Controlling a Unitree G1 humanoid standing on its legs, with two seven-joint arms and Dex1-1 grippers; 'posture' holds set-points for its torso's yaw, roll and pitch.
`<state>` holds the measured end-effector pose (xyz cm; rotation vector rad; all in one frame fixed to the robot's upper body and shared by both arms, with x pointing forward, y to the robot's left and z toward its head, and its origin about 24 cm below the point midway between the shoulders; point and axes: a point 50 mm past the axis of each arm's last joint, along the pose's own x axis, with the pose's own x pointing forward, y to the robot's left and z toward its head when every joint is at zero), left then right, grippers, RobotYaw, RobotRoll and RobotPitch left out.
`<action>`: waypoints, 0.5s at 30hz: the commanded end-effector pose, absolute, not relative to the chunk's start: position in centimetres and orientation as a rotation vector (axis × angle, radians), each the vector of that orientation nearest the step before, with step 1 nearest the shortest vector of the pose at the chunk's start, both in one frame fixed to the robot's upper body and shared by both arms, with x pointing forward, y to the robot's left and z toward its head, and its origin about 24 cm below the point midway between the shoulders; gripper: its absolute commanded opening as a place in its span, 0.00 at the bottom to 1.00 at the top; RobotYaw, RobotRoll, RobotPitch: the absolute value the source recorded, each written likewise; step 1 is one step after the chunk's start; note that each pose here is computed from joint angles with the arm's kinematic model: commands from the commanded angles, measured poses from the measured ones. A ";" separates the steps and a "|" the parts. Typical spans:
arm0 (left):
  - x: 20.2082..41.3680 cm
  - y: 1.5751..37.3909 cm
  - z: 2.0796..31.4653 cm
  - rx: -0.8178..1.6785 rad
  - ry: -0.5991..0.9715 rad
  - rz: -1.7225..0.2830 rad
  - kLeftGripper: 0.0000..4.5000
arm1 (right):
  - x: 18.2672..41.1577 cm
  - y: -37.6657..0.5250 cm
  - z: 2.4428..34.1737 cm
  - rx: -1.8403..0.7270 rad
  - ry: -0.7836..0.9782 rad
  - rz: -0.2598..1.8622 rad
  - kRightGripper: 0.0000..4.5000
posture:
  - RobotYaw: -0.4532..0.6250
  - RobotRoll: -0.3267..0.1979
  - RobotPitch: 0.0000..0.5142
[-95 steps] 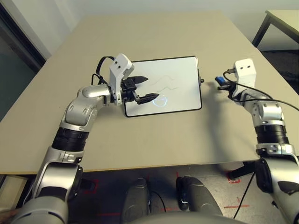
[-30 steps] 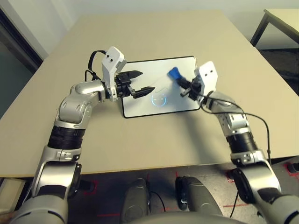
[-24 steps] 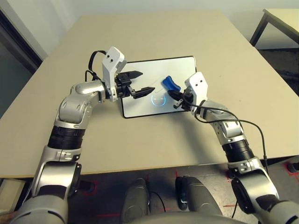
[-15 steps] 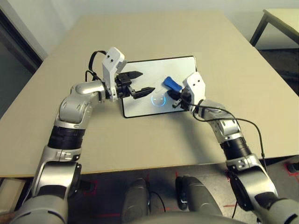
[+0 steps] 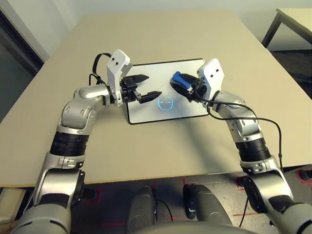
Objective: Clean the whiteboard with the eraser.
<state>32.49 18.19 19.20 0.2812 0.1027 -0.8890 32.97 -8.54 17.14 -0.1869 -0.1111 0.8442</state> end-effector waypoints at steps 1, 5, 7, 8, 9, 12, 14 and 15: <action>32.4 17.8 18.7 0.285 0.118 -0.908 1.00 | 33.7 -8.9 17.3 -0.259 -0.114 0.779 1.00 | 0.38 0.62 0.23; 32.4 17.8 18.7 0.284 0.119 -0.910 1.00 | 34.3 -9.1 17.2 -0.266 -0.103 0.744 1.00 | 0.38 0.62 0.23; 32.4 17.8 18.7 0.283 0.120 -0.909 1.00 | 34.6 -9.2 17.1 -0.271 -0.090 0.737 1.00 | 0.38 0.62 0.24; 32.3 17.8 18.7 0.282 0.120 -0.908 1.00 | 34.7 -9.2 17.0 -0.276 -0.084 0.734 1.00 | 0.39 0.62 0.24; 32.3 17.8 18.7 0.282 0.121 -0.908 1.00 | 34.8 -9.2 16.9 -0.280 -0.078 0.734 1.00 | 0.39 0.62 0.24; 32.1 17.8 18.7 0.279 0.121 -0.906 1.00 | 35.0 -9.1 16.5 -0.298 -0.070 0.735 1.00 | 0.40 0.62 0.25; 32.1 17.9 18.7 0.276 0.121 -0.904 1.00 | 35.1 -9.1 16.3 -0.312 -0.068 0.734 0.96 | 0.40 0.62 0.25; 32.0 17.9 18.7 0.271 0.122 -0.903 1.00 | 35.2 -9.1 16.2 -0.319 -0.069 0.732 0.92 | 0.40 0.62 0.25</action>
